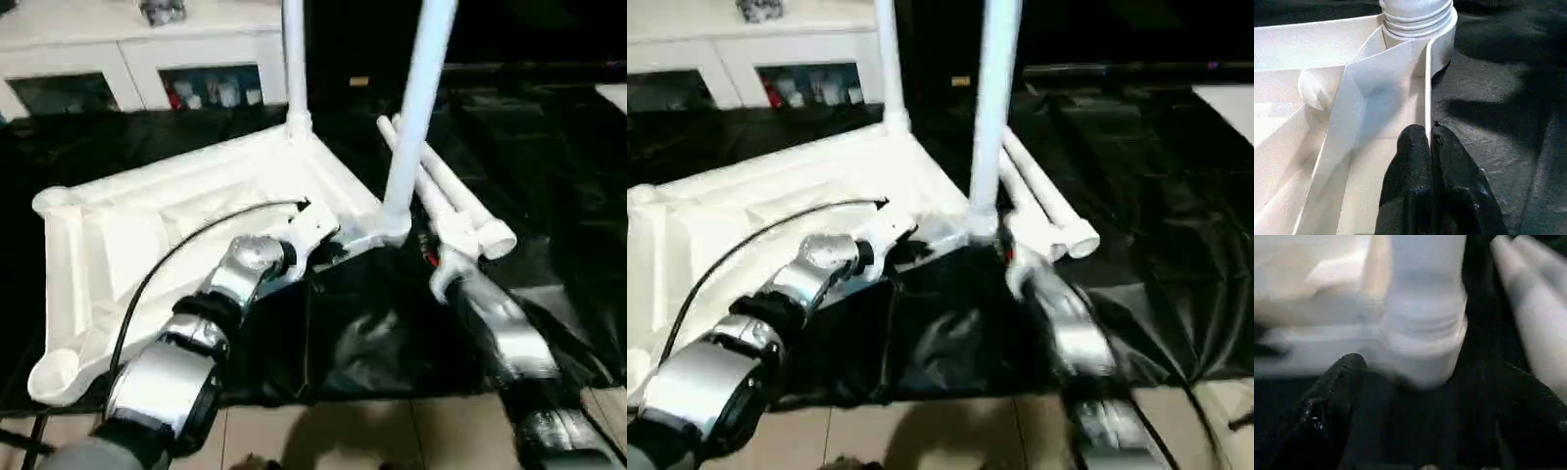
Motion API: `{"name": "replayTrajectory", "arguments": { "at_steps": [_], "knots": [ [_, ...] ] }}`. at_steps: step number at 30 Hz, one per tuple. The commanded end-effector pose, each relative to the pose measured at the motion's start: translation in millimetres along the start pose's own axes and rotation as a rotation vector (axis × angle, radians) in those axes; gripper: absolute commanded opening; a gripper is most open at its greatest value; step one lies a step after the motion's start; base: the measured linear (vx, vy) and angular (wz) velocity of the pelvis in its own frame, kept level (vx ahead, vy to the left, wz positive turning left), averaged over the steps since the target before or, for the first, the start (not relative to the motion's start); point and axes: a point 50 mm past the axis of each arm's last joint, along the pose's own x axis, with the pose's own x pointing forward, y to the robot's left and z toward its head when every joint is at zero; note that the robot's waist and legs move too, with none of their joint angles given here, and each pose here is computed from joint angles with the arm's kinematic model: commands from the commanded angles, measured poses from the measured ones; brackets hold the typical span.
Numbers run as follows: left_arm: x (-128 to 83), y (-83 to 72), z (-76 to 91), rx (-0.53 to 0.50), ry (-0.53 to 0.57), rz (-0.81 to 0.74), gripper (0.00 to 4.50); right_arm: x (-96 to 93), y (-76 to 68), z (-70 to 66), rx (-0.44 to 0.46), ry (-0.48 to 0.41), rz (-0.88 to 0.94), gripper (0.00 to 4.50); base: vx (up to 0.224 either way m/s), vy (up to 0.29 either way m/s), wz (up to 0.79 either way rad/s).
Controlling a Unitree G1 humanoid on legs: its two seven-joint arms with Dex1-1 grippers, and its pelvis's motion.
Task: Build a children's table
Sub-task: Rotate leg to tighten, then rotate table base
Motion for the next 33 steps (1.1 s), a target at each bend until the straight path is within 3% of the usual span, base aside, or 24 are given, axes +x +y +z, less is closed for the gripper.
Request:
{"name": "replayTrajectory", "arguments": {
  "at_steps": [1, 3, 7, 10, 12, 15, 19, 21, 24, 25, 27, 33],
  "knots": [
    [-1.3, 5.4, 10.9, -0.02, -0.094, 0.051, 0.0, 0.6, 7.8, 10.2, -0.013, -0.02, 0.059, 4.15, 0.0, 0.0, 0.0],
    [-4.2, 8.7, 23.5, -0.054, -0.187, 0.042, 0.44, -5.3, 12.7, 6.8, -0.032, 0.013, 0.099, 4.26, 0.0, 0.0, 0.0],
    [-9.2, 15.1, 33.9, -0.059, -0.242, 0.057, 0.67, -7.3, 17.5, 4.7, -0.026, 0.043, 0.118, 4.26, 0.0, 0.0, 0.0],
    [-29.0, 39.4, 40.7, -0.031, -0.248, 0.194, 0.78, -3.4, 25.8, 6.1, -0.016, 0.051, 0.115, 4.26, 0.0, 0.0, 0.0],
    [-67.2, 75.7, 37.5, -0.012, -0.206, 0.403, 0.78, -0.6, 35.0, 10.6, -0.015, 0.069, 0.14, 4.26, 0.0, 0.0, 0.0],
    [-90.4, 91.8, 27.8, 0.014, -0.136, 0.495, 0.78, 1.6, 37.2, 12.8, -0.056, 0.085, 0.14, 4.26, 0.0, 0.0, 0.0],
    [-137.2, 112.8, -2.9, 0.07, 0.084, 0.64, 0.78, 6.0, 34.9, 16.1, -0.105, 0.119, 0.1, 4.26, 0.0, 0.0, 0.0],
    [-162.4, 121.4, -19.5, 0.057, 0.186, 0.718, 0.42, 9.3, 30.6, 16.9, -0.094, 0.137, 0.08, 4.08, 0.0, 0.0, 0.0],
    [-175.9, 124.3, -33.2, 0.048, 0.287, 0.752, 0.42, 12.1, 29.4, 17.2, -0.077, 0.154, 0.082, 3.91, 0.0, 0.0, 0.0],
    [-178.3, 124.5, -38.1, 0.034, 0.312, 0.755, 0.14, 14.1, 30.2, 17.2, -0.083, 0.157, 0.089, 3.72, 0.0, 0.0, 0.0],
    [-182.0, 125.0, -47.1, 0.018, 0.372, 0.762, 0.0, 20.1, 30.9, 19.1, -0.089, 0.159, 0.082, 3.51, 0.0, 0.0, 0.0],
    [-190.2, 124.0, -59.2, 0.025, 0.493, 0.778, 0.0, 30.5, 31.9, 23.5, -0.087, 0.174, 0.075, 3.06, 0.0, 0.0, 0.0]
  ]
}}
